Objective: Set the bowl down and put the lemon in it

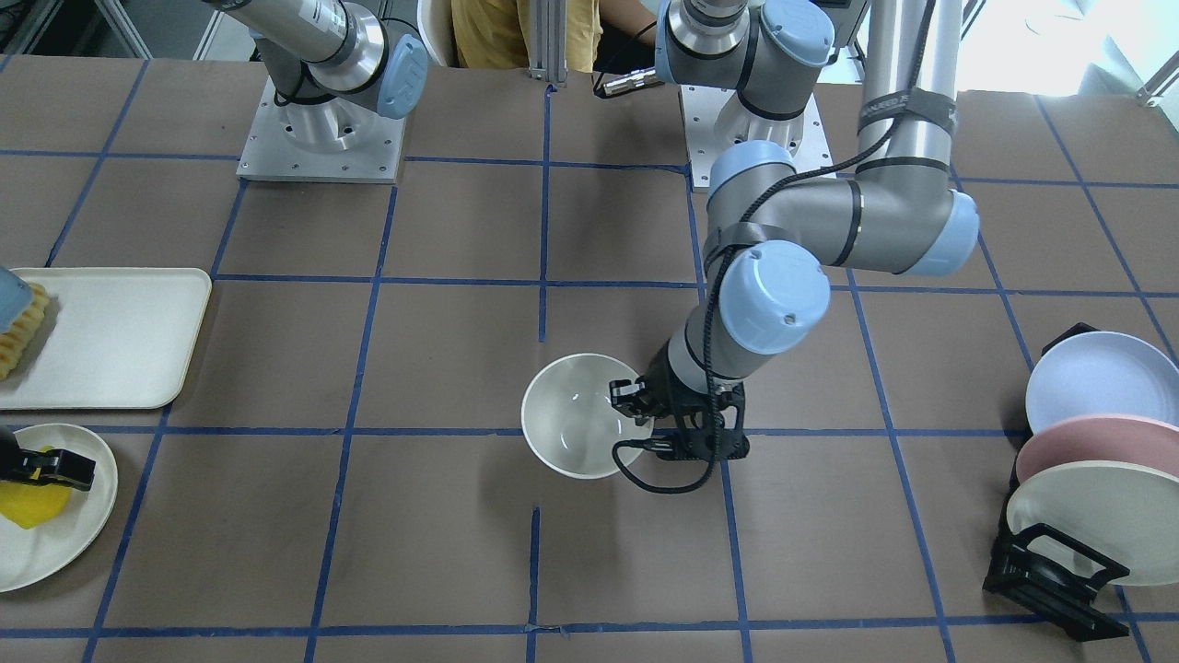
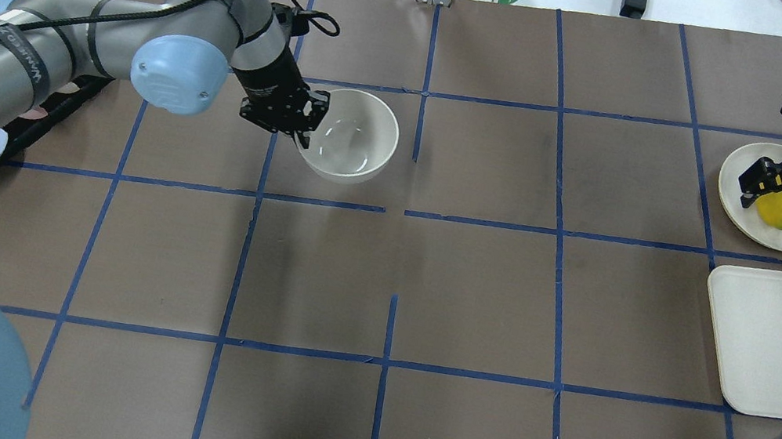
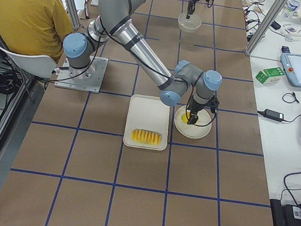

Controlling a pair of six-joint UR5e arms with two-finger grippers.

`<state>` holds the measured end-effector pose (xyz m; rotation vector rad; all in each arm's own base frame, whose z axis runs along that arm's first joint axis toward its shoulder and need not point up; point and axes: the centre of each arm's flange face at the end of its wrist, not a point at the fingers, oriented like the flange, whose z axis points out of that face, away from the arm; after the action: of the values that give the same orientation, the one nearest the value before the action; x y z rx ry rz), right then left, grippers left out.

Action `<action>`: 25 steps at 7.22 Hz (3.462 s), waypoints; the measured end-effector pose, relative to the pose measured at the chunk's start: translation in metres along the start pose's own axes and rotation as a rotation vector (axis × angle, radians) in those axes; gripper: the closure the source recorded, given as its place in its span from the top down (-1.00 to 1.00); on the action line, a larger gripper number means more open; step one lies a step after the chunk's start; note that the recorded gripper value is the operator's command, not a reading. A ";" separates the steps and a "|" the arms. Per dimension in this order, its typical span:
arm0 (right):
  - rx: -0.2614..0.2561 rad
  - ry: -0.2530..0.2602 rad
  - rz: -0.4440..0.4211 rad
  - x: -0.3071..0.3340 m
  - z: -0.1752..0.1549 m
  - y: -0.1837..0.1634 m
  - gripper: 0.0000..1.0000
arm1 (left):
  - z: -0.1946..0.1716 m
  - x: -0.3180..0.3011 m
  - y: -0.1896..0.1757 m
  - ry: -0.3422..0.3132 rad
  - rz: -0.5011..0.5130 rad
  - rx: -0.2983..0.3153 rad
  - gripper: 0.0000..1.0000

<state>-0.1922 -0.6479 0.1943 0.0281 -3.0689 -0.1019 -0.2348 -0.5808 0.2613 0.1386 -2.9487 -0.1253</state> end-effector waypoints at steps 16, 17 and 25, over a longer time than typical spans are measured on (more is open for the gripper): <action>0.088 -0.171 0.210 -0.461 -0.125 0.042 -1.00 | -0.219 -0.066 0.062 -0.157 0.135 0.096 1.00; 0.087 -0.184 0.190 -0.490 -0.111 0.047 -1.00 | -0.230 -0.074 0.075 -0.162 0.128 0.094 1.00; 0.032 -0.206 0.150 -0.551 -0.076 0.064 -0.32 | -0.231 -0.080 0.085 -0.190 0.110 0.083 1.00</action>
<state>0.3615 -0.5772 0.2357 -0.2248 -3.2635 -0.0499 -0.1197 -0.5056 0.4807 -0.0262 -3.1431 0.0004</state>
